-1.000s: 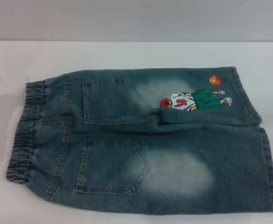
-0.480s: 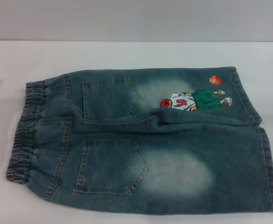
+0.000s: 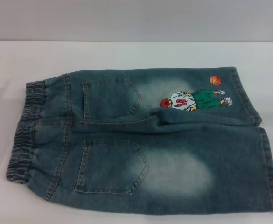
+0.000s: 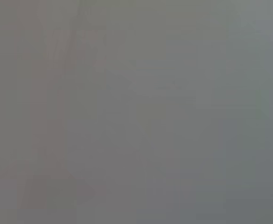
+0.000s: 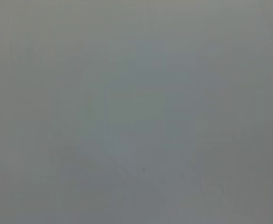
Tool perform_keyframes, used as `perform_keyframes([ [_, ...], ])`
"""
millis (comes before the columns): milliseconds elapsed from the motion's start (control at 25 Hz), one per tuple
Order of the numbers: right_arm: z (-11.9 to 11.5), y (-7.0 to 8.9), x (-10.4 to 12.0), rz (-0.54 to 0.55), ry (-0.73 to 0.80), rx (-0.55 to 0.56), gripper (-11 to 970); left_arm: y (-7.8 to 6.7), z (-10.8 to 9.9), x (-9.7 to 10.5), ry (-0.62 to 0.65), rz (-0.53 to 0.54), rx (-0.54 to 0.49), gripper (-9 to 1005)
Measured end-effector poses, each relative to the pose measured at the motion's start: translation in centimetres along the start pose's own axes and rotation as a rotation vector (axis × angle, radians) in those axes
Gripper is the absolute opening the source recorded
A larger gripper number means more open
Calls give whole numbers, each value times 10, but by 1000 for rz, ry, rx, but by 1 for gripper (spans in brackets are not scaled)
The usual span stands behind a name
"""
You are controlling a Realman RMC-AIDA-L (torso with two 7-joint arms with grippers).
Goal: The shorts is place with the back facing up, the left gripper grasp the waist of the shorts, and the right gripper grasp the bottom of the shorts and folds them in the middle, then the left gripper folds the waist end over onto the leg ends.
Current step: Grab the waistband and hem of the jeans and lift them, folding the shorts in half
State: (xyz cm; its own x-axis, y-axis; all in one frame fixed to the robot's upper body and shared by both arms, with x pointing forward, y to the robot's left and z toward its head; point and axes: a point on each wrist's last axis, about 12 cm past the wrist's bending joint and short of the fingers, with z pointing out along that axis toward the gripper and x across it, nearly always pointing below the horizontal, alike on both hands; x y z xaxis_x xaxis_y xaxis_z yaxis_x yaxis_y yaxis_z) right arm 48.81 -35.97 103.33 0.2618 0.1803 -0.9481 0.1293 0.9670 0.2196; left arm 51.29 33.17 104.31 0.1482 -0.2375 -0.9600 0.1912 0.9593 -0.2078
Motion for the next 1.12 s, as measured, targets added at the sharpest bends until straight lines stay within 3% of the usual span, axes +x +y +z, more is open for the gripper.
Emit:
perform_keyframes([
  [40,0,0,0,1,0,-1,589,0,0,0,0,0,0,831],
  [160,1,1,0,2,-1,-2,589,-4,15,-10,43,-86,170,831],
  [200,1,1,0,3,1,-2,589,-4,15,-10,43,-86,170,831],
  [320,2,1,1,4,7,-1,589,-14,40,-29,136,-171,413,831],
  [360,2,1,1,4,7,-1,589,-14,40,-29,136,-171,413,831],
  [480,2,1,1,4,7,-1,588,-26,60,-50,290,-213,641,830],
  [680,4,1,0,2,4,-3,588,-34,74,-76,541,-207,844,830],
  [880,8,1,0,-5,4,1,588,-28,69,-92,837,-138,899,830],
  [920,9,1,0,-6,6,4,588,-28,69,-92,837,-138,899,829],
  [960,10,0,0,-9,9,7,588,-21,65,-94,945,-113,853,829],
  [1120,16,1,0,-38,13,11,588,-7,55,-97,1022,-106,761,829],
])
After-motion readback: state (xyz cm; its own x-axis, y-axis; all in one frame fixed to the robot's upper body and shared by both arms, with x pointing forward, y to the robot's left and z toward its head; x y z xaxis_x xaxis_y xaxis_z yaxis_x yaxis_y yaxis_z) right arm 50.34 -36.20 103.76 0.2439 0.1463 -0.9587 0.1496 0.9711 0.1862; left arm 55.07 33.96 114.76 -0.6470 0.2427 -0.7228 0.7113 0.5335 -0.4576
